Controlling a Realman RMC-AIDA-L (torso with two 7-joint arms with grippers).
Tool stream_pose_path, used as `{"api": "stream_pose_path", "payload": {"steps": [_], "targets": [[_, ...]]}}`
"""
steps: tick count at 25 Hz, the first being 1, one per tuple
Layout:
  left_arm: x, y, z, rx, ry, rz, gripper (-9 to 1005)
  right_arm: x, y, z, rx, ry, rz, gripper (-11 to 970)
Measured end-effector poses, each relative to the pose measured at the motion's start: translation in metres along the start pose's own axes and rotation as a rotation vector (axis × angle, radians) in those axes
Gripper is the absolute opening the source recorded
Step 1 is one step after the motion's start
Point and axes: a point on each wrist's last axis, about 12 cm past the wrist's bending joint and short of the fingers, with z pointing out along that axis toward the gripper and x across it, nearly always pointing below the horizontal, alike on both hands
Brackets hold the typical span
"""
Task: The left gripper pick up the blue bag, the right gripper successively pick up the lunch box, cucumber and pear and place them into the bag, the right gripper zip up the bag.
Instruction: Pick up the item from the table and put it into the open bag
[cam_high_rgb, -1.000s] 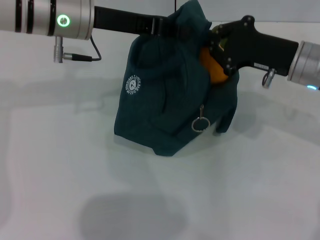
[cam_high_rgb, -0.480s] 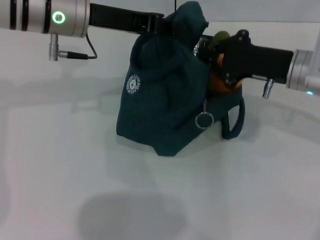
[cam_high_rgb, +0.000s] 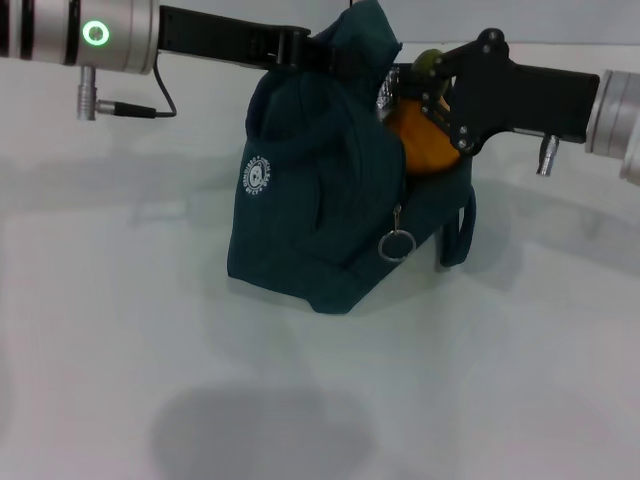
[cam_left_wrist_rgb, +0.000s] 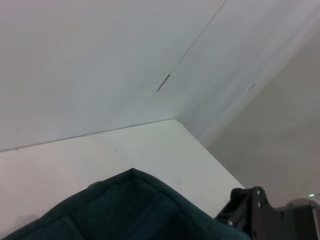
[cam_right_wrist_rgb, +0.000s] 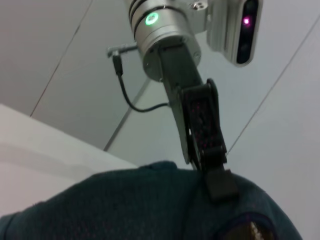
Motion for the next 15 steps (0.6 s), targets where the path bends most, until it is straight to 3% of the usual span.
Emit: {"api": "stream_pose_path", "payload": {"steps": [7,15], "targets": [[-0.001,-0.003,-0.002,0.028,0.000,0.001,52,-0.001,-0.005,-0.010,0.048,-0.035,0.025,25],[0.002,-0.013,0.009,0.154,-0.027,-0.051,52,-0.008,-0.010,-0.059,0.154,-0.168,0.097,25]]}}
